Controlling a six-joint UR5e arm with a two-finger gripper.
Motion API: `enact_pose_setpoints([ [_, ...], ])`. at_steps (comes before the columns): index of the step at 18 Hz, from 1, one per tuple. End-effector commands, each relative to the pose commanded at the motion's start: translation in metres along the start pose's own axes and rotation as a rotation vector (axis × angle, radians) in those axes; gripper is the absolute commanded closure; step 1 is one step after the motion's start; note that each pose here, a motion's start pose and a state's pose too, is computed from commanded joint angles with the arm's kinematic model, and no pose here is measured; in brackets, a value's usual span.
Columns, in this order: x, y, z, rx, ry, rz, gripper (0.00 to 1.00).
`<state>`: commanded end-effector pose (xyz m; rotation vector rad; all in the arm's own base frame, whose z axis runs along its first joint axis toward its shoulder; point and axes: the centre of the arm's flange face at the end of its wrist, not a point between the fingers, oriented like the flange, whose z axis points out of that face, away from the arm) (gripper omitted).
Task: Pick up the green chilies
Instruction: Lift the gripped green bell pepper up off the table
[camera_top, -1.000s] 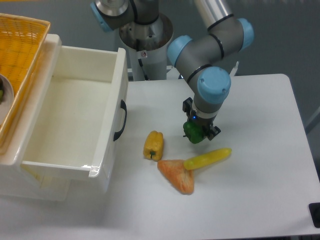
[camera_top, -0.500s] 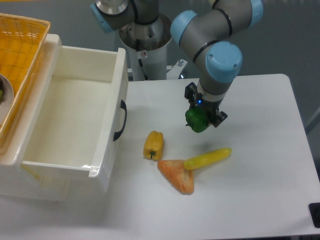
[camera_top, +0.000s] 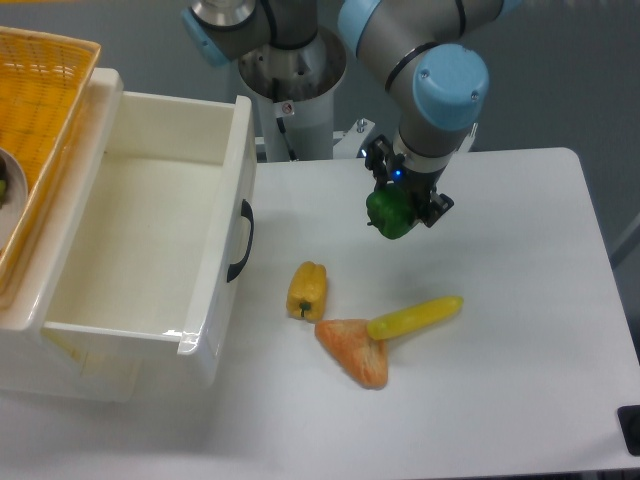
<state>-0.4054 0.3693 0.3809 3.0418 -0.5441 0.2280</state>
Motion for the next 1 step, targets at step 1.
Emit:
enact_pose_setpoints([
  [1, 0.0008, 0.0009, -0.0008, 0.000, -0.001, -0.002, 0.54],
])
